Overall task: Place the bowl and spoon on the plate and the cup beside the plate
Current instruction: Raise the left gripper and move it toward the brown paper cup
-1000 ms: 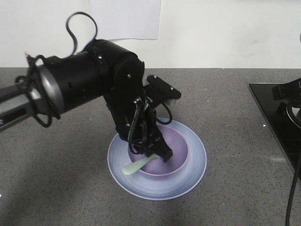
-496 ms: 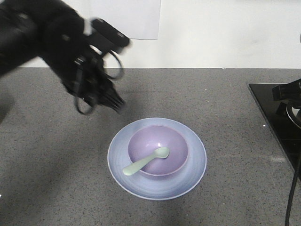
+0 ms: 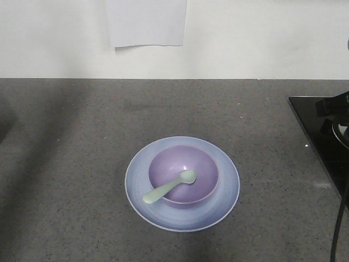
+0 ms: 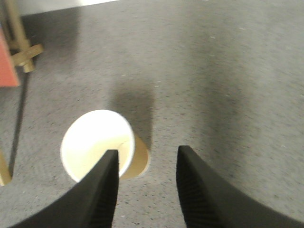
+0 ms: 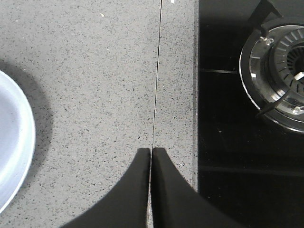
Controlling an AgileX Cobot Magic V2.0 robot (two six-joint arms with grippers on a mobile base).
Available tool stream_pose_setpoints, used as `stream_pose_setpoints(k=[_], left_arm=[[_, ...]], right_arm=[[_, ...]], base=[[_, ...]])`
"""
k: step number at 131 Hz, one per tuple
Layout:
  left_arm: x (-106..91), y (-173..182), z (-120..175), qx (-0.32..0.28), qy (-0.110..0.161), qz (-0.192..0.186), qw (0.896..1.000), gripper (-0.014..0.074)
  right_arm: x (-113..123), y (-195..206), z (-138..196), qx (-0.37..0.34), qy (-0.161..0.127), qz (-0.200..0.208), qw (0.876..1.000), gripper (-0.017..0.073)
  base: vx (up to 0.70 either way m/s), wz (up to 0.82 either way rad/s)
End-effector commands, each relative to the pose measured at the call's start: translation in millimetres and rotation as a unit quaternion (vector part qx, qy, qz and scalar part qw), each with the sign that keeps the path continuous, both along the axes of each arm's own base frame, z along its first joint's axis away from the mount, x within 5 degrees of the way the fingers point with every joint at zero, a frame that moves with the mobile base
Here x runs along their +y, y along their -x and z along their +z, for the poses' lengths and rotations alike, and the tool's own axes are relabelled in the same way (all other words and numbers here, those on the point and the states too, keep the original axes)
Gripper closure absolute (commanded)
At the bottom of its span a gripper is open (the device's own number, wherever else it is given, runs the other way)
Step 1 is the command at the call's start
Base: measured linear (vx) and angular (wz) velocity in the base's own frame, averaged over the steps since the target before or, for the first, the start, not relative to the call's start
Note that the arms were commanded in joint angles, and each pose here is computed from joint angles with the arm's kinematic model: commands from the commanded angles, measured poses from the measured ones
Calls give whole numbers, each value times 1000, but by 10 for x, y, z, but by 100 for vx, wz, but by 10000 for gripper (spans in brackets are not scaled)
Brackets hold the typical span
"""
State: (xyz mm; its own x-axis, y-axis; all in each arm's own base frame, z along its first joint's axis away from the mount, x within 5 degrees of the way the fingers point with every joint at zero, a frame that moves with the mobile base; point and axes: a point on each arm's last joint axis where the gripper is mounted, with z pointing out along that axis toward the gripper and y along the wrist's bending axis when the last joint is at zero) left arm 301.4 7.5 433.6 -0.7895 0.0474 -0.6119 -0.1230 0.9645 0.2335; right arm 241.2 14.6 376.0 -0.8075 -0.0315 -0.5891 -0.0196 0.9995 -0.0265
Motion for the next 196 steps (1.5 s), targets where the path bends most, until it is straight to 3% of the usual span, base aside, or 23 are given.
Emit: stream_pose_setpoints(k=[1, 19, 54, 91, 140, 196], left_arm=[[154, 72, 210, -67, 4, 23, 997, 300], [381, 61, 198, -74, 13, 59, 995, 298], [821, -74, -25, -59, 95, 120, 987, 185], [1132, -265, -360, -17, 137, 153, 979, 115], [1393, -390, -620, 5, 148, 176, 973, 116], [1477, -559, -924, 42, 167, 170, 970, 161]], right_arm=[[-15, 37, 158, -44, 2, 0, 999, 566], [-15, 39, 157, -43, 2, 0, 999, 566], [-15, 39, 157, -43, 2, 0, 999, 566], [-15, 39, 157, -43, 2, 0, 999, 566], [-15, 40, 156, -43, 2, 0, 999, 566], [-15, 41, 155, -42, 2, 0, 999, 566]], base=[[0, 0], [0, 0], [0, 0], [0, 0], [0, 0], [0, 0]])
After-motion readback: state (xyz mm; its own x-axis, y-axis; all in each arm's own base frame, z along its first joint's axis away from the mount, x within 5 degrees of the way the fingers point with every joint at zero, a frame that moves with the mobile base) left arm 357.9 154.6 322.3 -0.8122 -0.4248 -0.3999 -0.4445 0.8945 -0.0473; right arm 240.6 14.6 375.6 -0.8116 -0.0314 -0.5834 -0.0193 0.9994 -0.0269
